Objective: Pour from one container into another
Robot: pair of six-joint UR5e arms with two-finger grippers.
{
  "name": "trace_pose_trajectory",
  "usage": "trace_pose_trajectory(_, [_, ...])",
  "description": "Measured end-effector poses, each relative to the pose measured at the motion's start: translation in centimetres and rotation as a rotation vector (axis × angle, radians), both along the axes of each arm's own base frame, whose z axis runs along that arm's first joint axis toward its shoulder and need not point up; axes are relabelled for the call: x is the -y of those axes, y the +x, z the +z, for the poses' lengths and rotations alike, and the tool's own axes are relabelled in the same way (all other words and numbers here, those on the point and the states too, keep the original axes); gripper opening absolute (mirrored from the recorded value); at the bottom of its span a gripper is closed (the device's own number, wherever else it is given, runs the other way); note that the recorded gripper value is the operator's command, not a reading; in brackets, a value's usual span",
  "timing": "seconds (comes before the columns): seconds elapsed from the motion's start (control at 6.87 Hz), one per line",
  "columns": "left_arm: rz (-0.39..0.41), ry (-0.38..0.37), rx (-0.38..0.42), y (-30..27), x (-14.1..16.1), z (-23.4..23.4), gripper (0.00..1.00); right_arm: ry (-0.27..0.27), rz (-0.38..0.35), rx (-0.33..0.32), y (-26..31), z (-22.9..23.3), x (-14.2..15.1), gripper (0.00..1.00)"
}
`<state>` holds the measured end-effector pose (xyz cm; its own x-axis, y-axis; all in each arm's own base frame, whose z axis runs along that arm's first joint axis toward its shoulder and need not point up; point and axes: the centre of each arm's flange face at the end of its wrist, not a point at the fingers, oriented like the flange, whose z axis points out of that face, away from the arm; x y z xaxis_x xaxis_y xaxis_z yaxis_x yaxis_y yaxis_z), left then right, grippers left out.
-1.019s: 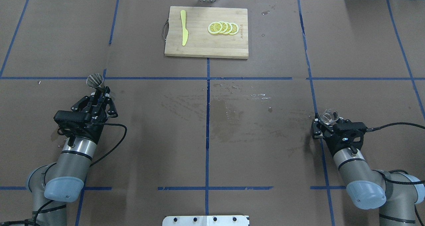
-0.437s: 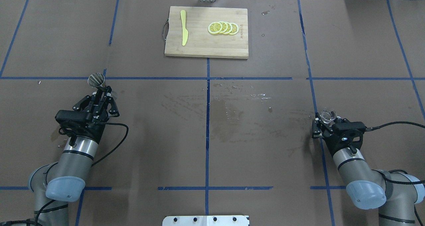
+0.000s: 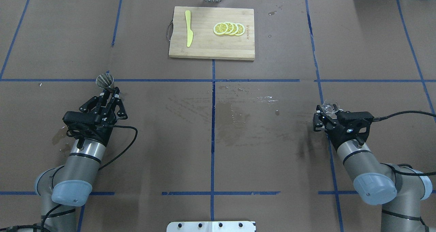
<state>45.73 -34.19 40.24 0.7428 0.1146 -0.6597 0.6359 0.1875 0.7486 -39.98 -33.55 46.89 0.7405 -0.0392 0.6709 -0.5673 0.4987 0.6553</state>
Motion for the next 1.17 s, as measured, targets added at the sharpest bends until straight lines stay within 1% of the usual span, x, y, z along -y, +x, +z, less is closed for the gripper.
trace_pose_trajectory(0.15, [0.018,0.018,0.014,1.0,0.2,-1.9,0.0,0.001,0.003,0.019,-0.4,-2.4,1.8,0.1])
trace_pose_trajectory(0.29, [0.032,0.037,0.033,2.0,0.3,-3.9,0.0,-0.004,0.009,0.022,-1.7,-5.8,3.8,0.1])
trace_pose_trajectory(0.44, [0.041,0.059,0.073,3.0,0.3,-5.7,0.0,-0.011,0.018,0.012,-3.4,-9.3,5.4,0.1])
trace_pose_trajectory(0.58, [0.047,0.076,0.117,4.1,0.4,-6.9,0.0,-0.017,0.022,0.003,-4.8,-12.4,6.3,0.1])
trace_pose_trajectory(0.73, [0.059,0.082,0.145,5.6,0.6,-7.5,0.0,-0.02,0.023,-0.007,-5.9,-15.6,6.9,0.19])
trace_pose_trajectory(0.87, [0.082,0.087,0.157,7.1,0.8,-8.2,0.0,-0.026,0.022,-0.021,-6.4,-19.0,7.0,0.21])
trace_pose_trajectory(1.17, [0.136,0.085,0.19,9.1,1.2,-9.9,0.0,-0.038,0.012,-0.049,-6.6,-24.5,6.4,0.21])
